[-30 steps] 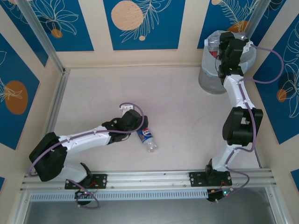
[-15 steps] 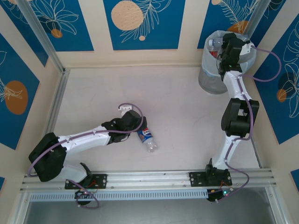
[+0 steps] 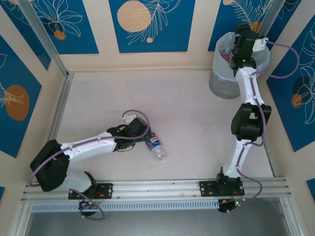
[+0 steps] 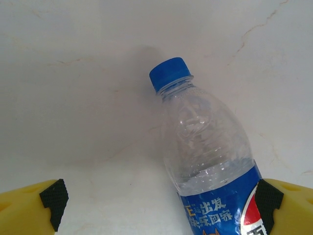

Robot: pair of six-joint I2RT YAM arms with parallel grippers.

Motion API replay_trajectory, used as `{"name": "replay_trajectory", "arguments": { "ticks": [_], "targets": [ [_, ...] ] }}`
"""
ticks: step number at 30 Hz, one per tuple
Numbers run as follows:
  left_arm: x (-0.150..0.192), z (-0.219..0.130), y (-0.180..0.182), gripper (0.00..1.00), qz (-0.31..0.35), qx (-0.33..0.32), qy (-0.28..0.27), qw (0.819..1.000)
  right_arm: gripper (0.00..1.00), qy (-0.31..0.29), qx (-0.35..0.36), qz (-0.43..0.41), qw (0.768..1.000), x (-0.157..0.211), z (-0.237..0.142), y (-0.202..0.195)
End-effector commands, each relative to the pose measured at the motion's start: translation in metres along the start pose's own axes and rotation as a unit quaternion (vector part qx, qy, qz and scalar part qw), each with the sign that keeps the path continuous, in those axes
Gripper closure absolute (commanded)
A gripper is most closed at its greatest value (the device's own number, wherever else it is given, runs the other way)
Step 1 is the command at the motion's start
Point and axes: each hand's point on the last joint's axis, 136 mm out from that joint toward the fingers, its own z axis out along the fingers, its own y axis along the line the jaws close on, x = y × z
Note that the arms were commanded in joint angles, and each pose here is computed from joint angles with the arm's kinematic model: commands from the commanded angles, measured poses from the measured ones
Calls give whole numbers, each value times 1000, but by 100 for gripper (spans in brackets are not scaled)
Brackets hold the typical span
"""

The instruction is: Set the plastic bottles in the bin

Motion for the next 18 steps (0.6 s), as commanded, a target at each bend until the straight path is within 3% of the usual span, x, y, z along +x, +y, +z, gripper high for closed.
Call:
{"name": "replay_trajectory", "arguments": {
  "ticks": [1,6,13,18],
  "targets": [
    [6,1,-6,1,-1,0,26,1000,0,-10,13,1,1000,-11,-16,11],
    [11,5,-17,1,14,6,41,999,0,-48,92,5,995,-27,-40,-3],
    [16,11,-21,1,21,5,51,998,0,-50,77,-20,996,-35,-62,9],
    [19,18,-26,1,27,6,61,998,0,-9,21,-56,998,-23,-82,30]
  ]
}}
